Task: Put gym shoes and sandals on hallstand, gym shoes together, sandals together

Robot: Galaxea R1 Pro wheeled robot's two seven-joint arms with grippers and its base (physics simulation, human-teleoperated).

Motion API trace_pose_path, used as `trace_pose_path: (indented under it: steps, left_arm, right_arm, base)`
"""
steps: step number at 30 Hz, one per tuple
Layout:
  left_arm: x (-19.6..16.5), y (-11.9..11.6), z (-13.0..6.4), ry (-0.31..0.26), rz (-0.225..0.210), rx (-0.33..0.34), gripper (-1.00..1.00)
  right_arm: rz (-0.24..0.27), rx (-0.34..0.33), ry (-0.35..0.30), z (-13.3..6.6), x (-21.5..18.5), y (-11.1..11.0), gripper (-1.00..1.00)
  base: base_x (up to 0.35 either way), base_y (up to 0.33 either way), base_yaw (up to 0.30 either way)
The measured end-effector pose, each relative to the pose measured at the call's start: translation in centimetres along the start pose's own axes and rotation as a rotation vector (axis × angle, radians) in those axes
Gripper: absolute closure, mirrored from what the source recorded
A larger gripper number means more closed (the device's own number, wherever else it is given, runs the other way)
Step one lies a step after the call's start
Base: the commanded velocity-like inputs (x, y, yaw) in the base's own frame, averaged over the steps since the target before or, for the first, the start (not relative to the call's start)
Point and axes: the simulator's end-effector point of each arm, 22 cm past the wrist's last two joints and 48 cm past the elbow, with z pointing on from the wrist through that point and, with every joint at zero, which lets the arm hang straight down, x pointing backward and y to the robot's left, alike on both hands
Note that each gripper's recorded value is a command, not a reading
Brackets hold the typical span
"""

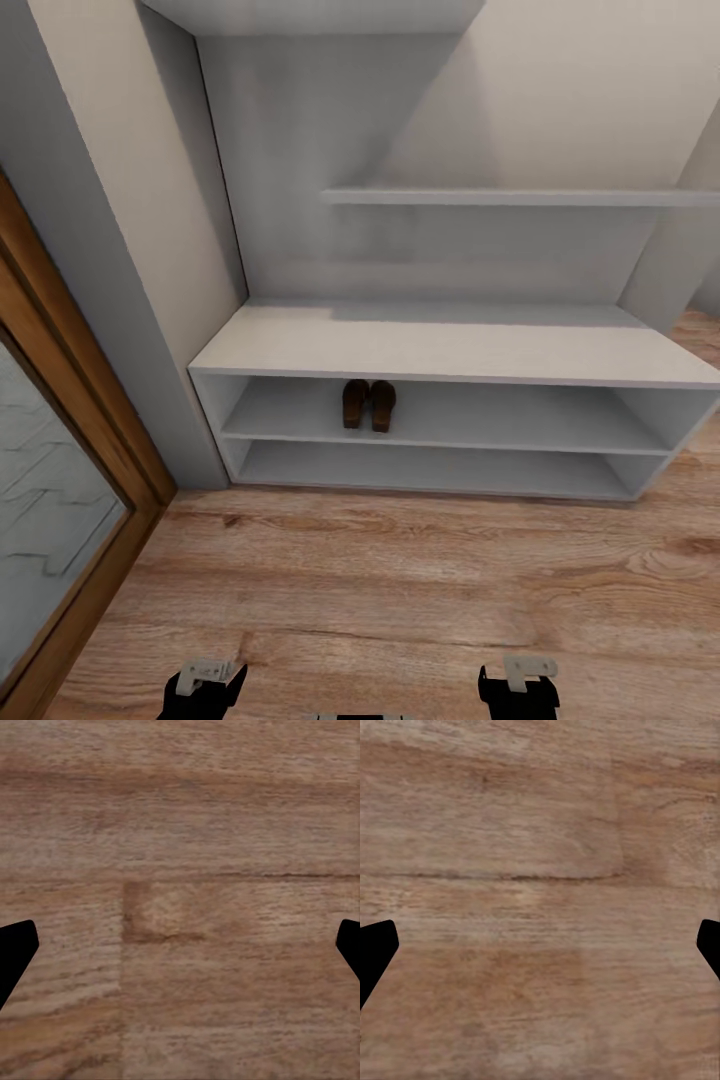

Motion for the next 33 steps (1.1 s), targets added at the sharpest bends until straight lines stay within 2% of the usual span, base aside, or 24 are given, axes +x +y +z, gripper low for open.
trace_pose_path:
  steps: [5,15,25,33]
  left_arm:
    - [0.1,0.1,0.0,0.001,-0.001,-0.005,-1.0]
    - [0.1,0.1,0.0,0.003,-0.002,-0.008,-1.0]
    - [0.1,0.3,0.0,0.002,-0.003,-0.019,-1.0]
    - [0.1,0.5,0.0,0.002,-0.003,-0.029,-1.0]
  right_arm:
    - [-0.015,-0.006,-0.007,0.0,-0.2,0.2,-1.0]
    - [-0.012,0.001,0.0,0.0,0.1,0.0,-1.0]
    - [-0.012,0.005,0.002,0.0,0.2,-0.3,-1.0]
    - [-0.018,0.027,0.001,0.3,0.4,-2.0,-1.0]
  base:
    - [0.0,0.0,0.0]
    - [0.0,0.0,-0.033]
    - [0.0,0.0,-0.228]
    - [0.0,0.0,-0.273]
